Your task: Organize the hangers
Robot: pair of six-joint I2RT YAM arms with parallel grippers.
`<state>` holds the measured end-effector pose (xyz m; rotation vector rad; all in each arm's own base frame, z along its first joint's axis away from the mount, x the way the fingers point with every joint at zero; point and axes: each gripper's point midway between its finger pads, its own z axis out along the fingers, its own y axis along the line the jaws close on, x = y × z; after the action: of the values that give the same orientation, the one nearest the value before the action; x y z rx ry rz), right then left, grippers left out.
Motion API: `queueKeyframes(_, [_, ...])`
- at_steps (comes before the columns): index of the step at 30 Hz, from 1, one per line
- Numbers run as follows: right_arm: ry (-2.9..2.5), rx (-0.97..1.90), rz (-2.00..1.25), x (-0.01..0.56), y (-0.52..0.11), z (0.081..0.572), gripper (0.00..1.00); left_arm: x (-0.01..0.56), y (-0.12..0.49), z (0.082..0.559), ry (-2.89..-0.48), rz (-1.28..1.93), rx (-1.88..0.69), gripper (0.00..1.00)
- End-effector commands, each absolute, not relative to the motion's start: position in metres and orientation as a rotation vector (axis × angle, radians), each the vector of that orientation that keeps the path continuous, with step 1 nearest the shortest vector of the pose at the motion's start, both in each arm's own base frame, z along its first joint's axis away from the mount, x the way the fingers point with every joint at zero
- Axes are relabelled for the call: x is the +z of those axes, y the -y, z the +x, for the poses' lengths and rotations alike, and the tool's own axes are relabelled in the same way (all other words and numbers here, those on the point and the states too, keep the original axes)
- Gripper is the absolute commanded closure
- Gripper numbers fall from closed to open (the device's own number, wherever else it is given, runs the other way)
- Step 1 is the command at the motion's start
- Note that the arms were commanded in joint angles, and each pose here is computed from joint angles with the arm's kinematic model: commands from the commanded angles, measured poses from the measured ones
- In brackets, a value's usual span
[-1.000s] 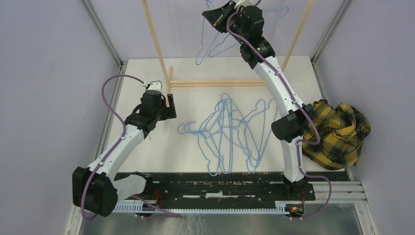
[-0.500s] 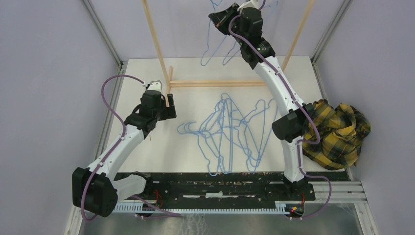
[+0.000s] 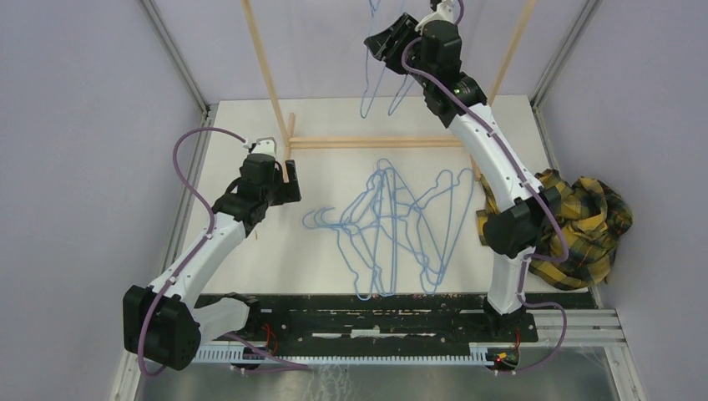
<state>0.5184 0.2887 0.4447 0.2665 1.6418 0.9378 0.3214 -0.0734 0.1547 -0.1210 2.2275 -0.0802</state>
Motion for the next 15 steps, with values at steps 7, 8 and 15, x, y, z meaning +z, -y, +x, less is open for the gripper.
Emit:
queueKeyframes(7, [-1.582, 0.674, -0.005, 0.492, -0.243, 0.405, 0.36, 0.166, 0.076, 0.327, -2.188, -0.137, -0.105, 0.09])
queueKeyframes(8, [-1.590, 0.659, -0.041, 0.488, -0.244, 0.394, 0.36, 0.164, 0.077, 0.327, -2.192, -0.137, -0.108, 0.09])
queueKeyframes(15, [-1.808, 0.520, -0.351, 0.391, -0.268, 0.310, 0.39, 0.156, 0.081, 0.329, -2.220, -0.130, -0.125, 0.09])
